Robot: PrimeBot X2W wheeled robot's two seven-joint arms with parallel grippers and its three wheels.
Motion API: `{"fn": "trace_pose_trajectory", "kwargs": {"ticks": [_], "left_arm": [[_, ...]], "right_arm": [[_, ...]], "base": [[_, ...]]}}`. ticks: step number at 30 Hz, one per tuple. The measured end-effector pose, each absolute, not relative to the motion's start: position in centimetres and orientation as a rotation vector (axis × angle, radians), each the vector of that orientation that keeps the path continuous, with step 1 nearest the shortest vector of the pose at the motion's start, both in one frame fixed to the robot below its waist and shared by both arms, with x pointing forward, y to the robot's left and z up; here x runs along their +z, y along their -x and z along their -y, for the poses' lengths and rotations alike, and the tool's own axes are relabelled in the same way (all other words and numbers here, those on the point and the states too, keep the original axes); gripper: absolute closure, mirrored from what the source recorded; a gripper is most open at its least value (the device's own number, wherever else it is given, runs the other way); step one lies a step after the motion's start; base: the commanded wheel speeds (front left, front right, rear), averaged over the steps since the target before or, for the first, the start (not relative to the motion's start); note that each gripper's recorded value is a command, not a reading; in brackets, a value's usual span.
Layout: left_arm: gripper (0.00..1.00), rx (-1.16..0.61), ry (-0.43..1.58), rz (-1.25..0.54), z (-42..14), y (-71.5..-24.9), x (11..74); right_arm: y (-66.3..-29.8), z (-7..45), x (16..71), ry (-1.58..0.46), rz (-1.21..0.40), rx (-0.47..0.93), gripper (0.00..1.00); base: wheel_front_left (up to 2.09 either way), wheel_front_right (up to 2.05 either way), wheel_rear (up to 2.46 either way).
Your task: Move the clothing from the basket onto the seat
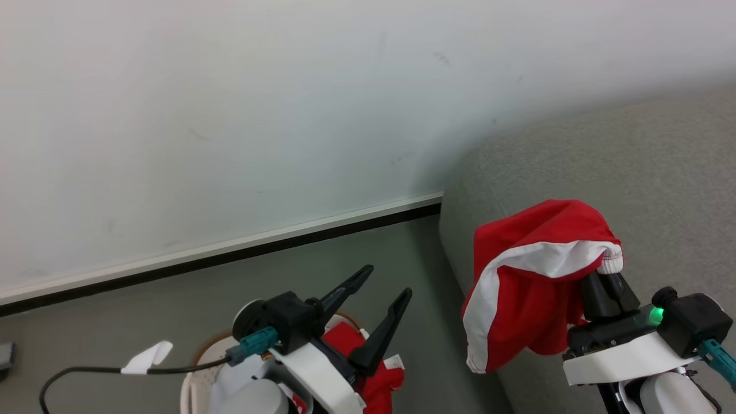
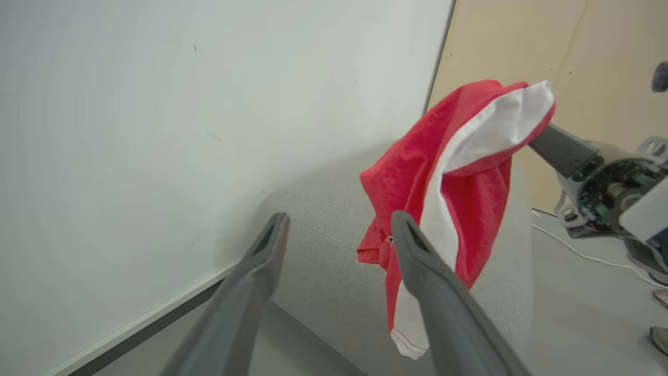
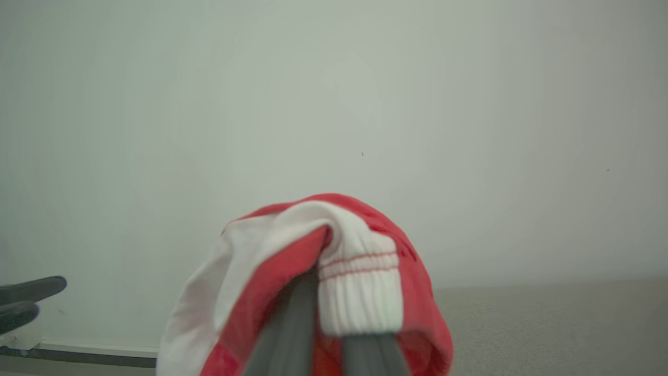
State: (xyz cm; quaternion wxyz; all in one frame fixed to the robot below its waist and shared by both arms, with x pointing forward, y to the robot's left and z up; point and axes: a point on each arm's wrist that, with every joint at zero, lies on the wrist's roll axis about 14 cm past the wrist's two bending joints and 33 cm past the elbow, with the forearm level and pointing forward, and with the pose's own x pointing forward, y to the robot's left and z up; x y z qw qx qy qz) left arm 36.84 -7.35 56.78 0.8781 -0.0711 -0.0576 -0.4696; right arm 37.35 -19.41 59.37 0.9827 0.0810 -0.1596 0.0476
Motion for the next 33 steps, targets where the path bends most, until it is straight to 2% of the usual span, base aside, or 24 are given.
{"fn": "trace_pose_trajectory", "kwargs": {"ticks": [10,19,25,33], "left_arm": [[0.0,-1.125,0.14,0.142,11.8,-35.6,56.6],[0.0,-1.182,0.144,0.125,13.3,-35.3,55.5],[0.0,-1.194,0.152,0.108,12.9,-36.1,54.4],[0.0,-1.182,0.141,0.073,10.5,-38.8,51.7]], "right_arm": [[-33.8,24.2,59.4,-0.138,0.34,-0.062,1.0],[-33.1,25.5,59.3,-0.124,0.336,-0.109,1.0],[-34.6,26.0,59.7,-0.106,0.339,-0.115,1.0],[-39.5,29.1,60.7,-0.041,0.35,-0.161,1.0]], "base": [[0.0,0.0,0.0],[0.0,0.0,0.0],[0.0,0.0,0.0],[0.0,0.0,0.0]]}}
